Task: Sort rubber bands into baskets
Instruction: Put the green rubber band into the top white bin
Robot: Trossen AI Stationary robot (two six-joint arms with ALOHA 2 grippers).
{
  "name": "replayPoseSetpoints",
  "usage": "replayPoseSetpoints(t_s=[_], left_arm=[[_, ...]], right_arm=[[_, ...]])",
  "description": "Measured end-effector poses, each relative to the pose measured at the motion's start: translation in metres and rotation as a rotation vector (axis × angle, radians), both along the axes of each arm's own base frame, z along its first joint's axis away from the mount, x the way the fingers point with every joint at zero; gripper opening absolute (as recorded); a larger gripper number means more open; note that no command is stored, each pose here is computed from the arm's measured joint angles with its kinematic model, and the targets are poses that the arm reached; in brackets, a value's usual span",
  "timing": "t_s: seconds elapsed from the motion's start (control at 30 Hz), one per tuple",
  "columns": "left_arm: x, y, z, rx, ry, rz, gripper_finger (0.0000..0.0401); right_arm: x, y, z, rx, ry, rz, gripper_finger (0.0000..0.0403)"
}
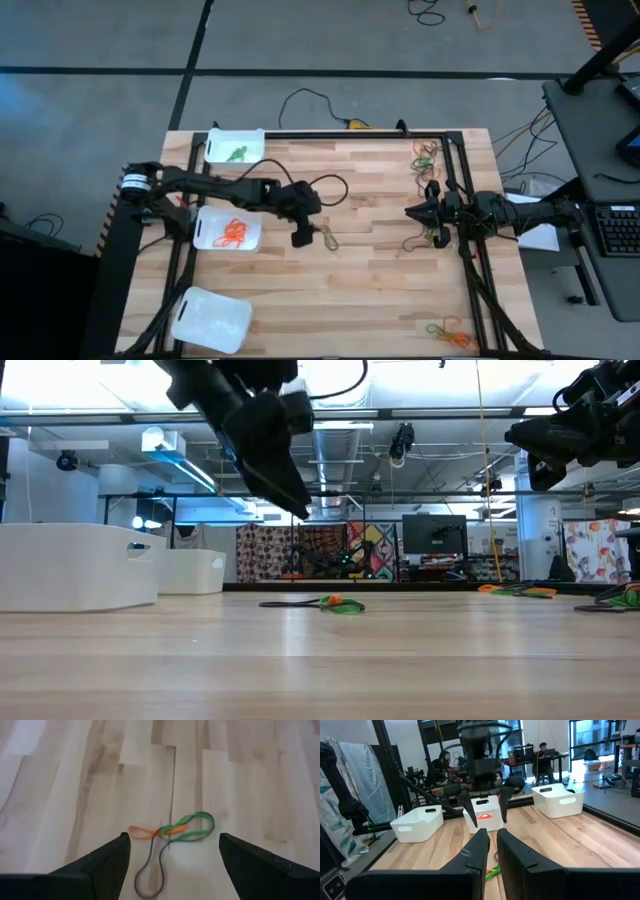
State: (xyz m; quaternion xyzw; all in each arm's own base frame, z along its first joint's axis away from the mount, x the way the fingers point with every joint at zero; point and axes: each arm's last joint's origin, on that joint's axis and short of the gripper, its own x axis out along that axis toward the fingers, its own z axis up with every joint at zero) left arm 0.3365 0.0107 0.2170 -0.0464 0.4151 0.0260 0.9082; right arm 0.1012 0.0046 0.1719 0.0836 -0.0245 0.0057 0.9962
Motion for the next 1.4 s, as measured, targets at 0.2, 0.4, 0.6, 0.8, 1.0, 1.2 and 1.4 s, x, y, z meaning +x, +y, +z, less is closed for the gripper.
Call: replayPoseSetpoints(t_s=[0.2,0.4,0.6,0.8,1.0,1.2,1.4], left_arm=[[0.014,0.0,-0.029,0.002,0.034,-0.003,0.0287],[0.023,0.001,-0.054,-0.004,0.074,0.004,0.0287],[0.026,0.001,-0.061,0.003,0.078,-0.002,0.0287],[0.028,-0.004,-0.065,0.012,0.074,-0.027,0.0287],[0.03,-0.019,-0.072,-0.021,0.089,-0.025,0.0279],[0.032,-0.019,-0.083,-0.106,0.109,0.096,0.0215],[0.034,-0.012,-0.086,-0.125,0.095,0.234,0.0148]], right_arm=[[0.0,0.0,0.0,0.0,0.0,0.0,0.0034],[0.0,0.0,0.0,0.0,0.0,0.0,0.0034],[0.0,0.0,0.0,0.0,0.0,0.0,0.0034],[0.0,0.0,0.0,0.0,0.0,0.0,0.0034],[0.0,0.0,0.0,0.0,0.0,0.0,0.0034],[0.0,0.0,0.0,0.0,0.0,0.0,0.0034],[0.0,0.0,0.0,0.0,0.0,0.0,0.0034]])
